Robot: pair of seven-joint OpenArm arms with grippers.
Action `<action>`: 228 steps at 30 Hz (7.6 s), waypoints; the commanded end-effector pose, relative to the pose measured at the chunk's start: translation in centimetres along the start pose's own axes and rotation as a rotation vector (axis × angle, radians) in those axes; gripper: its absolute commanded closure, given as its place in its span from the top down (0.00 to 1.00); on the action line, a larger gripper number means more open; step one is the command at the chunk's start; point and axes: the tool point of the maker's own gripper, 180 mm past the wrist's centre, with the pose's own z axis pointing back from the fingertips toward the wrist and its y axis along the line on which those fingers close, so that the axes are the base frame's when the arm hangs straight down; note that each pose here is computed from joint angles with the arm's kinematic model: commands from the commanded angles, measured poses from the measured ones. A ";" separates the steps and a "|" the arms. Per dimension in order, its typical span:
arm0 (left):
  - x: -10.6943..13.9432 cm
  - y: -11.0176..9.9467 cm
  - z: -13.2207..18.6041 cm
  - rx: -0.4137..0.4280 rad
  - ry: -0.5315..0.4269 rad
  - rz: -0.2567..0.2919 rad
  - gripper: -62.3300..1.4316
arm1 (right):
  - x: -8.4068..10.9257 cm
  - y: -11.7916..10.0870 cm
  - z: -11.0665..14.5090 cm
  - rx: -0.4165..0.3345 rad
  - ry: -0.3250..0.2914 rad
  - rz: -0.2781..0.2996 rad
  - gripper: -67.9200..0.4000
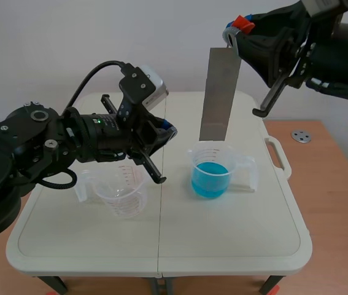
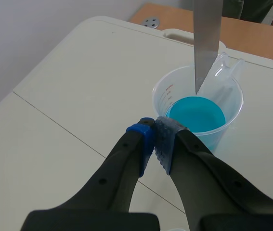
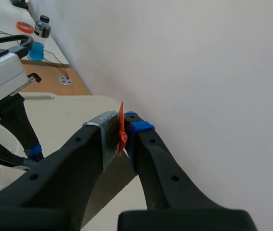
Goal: Hold the metal plate by the orange handle, dip it into the blue solution, take it out and point at it, then put the plate back in the beaker on the left.
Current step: 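Point at the plate with the left hand, then lower the plate into the blue solution, then hold the plate still in the solution, then raise the plate and point at it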
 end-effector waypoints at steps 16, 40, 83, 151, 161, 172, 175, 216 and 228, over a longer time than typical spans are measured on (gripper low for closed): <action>-2.4 3.3 9.6 0.095 0.048 -0.017 0.05 | 1.1 -0.7 -0.1 -0.008 -0.026 0.019 0.02; -9.3 -1.8 26.2 0.178 0.210 0.129 0.05 | -2.5 -0.1 -0.4 -0.030 0.060 -0.067 0.02; -12.2 -9.4 29.7 0.233 0.297 0.329 0.05 | -11.8 4.4 -1.2 0.012 0.155 -0.198 0.02; -12.2 -9.4 29.7 0.232 0.295 0.329 0.05 | -12.0 4.6 -1.1 0.019 0.164 -0.184 0.02; -12.2 -9.4 29.7 0.232 0.295 0.329 0.05 | -12.1 4.9 -1.2 0.030 0.169 -0.184 0.02; -12.1 -9.4 29.7 0.230 0.295 0.330 0.05 | -12.1 4.9 -1.2 0.029 0.165 -0.184 0.02; -12.1 -9.4 29.7 0.230 0.295 0.331 0.05 | -11.9 4.8 -1.2 0.028 0.154 -0.184 0.02; -12.1 -9.6 29.6 0.221 0.294 0.336 0.05 | -3.6 0.4 0.5 0.021 -0.022 0.069 0.02; -12.0 -9.3 29.4 0.224 0.283 0.330 0.05 | -0.9 -0.5 0.3 0.008 -0.058 0.152 0.02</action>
